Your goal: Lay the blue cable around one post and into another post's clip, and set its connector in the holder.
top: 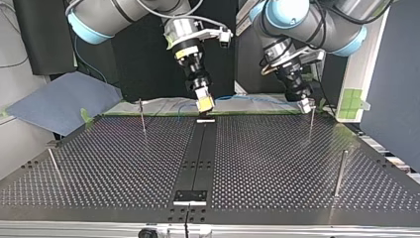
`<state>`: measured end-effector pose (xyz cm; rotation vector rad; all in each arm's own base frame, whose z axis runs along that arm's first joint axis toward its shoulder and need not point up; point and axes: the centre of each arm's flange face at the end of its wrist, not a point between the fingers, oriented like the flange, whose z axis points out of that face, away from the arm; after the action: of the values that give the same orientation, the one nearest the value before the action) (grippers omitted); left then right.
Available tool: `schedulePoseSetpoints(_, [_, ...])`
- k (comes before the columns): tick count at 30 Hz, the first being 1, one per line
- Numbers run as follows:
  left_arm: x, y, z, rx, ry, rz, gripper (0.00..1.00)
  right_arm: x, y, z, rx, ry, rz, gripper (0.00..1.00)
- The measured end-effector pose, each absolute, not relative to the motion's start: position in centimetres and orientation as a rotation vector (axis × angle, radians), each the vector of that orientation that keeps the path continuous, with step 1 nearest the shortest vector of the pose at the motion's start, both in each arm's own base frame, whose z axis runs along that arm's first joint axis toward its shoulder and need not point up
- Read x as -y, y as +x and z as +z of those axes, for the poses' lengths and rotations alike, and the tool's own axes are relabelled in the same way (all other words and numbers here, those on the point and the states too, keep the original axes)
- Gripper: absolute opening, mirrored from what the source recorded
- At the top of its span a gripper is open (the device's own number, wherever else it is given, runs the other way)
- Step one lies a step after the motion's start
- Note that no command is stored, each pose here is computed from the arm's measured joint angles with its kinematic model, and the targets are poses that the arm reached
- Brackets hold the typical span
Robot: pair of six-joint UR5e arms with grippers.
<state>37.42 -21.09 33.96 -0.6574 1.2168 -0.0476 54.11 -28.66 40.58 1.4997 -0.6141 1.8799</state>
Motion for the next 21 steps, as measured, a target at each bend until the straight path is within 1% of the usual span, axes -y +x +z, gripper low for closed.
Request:
schedulePoseSetpoints(4, [20.5,37.6,36.6,-1.173,-0.69,-0.074,0.1,28.8,54.3,41.4,0.607,1.503,1.887,0.0])
schedulePoseSetpoints(5, [20.3,37.6,37.2,-1.163,-0.696,-0.079,0.12,28.9,54.3,41.5,0.604,1.503,1.889,0.0])
schedulePoseSetpoints(14, [18.9,37.3,43.4,-1.076,-0.737,-0.112,0.12,29.3,55.1,42.5,0.575,1.511,1.913,0.0])
schedulePoseSetpoints(21, [17.6,36.5,47.9,-1.023,-0.742,-0.116,0.12,29.9,56.8,42.0,0.553,1.551,1.913,0.0])
